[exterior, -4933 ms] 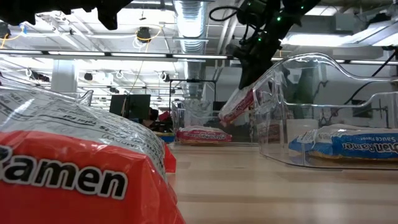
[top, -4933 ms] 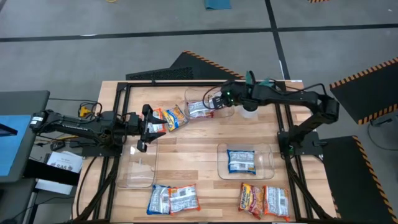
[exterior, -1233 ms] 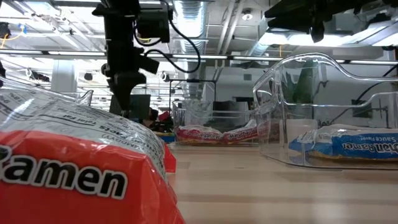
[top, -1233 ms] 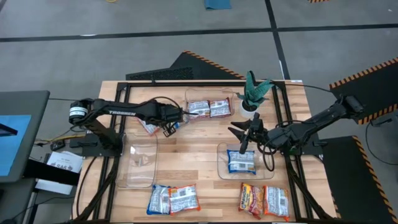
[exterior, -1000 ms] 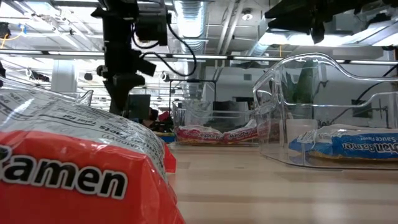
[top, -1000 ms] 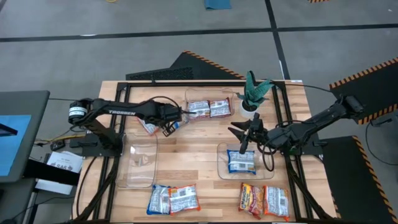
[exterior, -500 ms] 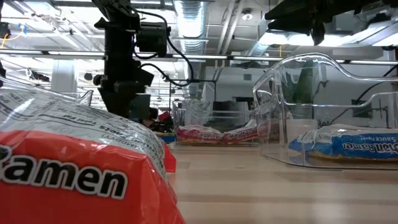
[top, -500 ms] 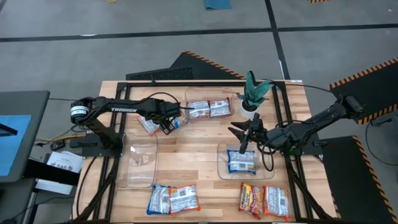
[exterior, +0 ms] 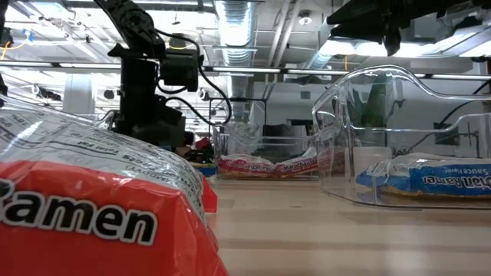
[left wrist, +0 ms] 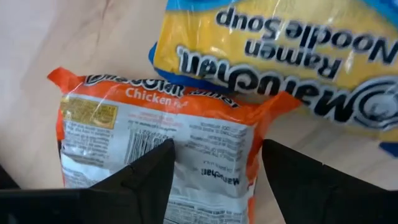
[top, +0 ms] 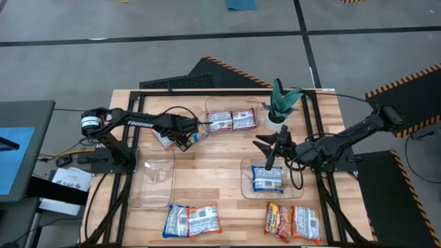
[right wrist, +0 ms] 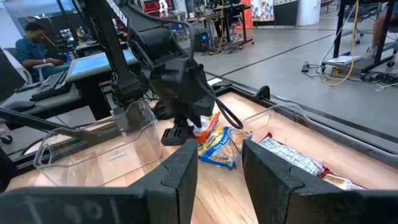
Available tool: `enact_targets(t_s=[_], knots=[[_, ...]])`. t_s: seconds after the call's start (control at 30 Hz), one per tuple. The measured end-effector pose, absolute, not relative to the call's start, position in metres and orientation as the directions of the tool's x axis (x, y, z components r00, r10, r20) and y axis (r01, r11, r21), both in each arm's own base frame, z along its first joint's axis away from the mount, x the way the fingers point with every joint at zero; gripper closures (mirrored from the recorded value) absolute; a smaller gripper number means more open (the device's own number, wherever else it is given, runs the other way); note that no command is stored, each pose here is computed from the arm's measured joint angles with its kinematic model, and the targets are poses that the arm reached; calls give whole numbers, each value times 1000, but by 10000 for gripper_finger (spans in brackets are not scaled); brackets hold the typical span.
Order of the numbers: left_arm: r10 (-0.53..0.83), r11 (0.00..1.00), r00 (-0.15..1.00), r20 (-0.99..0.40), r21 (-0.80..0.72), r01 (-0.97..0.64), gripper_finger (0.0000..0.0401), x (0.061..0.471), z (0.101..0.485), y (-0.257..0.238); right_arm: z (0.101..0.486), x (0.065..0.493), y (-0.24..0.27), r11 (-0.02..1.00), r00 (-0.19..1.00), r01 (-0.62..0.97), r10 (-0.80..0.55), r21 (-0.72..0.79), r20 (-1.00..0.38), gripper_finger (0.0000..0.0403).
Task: Sort Maruchan noodles
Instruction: Put the top left orange bag into the bottom left transparent bin
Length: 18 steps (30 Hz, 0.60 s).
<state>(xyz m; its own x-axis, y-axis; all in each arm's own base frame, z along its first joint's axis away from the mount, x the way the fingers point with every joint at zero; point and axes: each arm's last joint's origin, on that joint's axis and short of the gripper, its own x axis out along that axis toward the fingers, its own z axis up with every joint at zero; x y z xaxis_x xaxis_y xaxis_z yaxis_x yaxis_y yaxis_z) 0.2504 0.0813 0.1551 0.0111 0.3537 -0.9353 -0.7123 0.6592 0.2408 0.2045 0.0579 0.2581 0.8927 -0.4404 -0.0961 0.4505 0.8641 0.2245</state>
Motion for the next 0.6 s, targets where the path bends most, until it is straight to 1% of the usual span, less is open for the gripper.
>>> enact_targets(t_s=[0.03,0.1,0.17,0.23,0.27,0.37,0.43,0.5,0.6], knots=[[356,659,7,-935,245,-711,192,250,155,81,258,205,58,864,893,451,-441,225,-96,251],[370,664,4,-929,261,-701,229,250,155,80,258,205,58,864,892,451,-441,224,-96,251],[388,670,0,-922,282,-687,286,250,156,79,258,205,58,864,893,451,-441,224,-96,251],[401,683,-2,-916,300,-666,356,251,156,78,258,205,58,864,892,451,-441,224,-96,251],[409,685,-2,-913,309,-660,377,251,156,77,258,205,58,864,892,451,-441,224,-96,251],[422,696,-19,-906,338,-634,394,253,162,76,258,205,58,864,892,451,-441,224,-96,251],[436,698,-24,-899,355,-622,398,256,170,74,258,205,58,864,893,451,-440,224,-96,251],[457,706,-8,-889,368,-605,399,260,184,73,258,205,58,864,892,451,-441,224,-96,251],[495,711,46,-868,375,-595,400,266,212,70,258,205,58,864,892,451,-441,224,-96,251]])
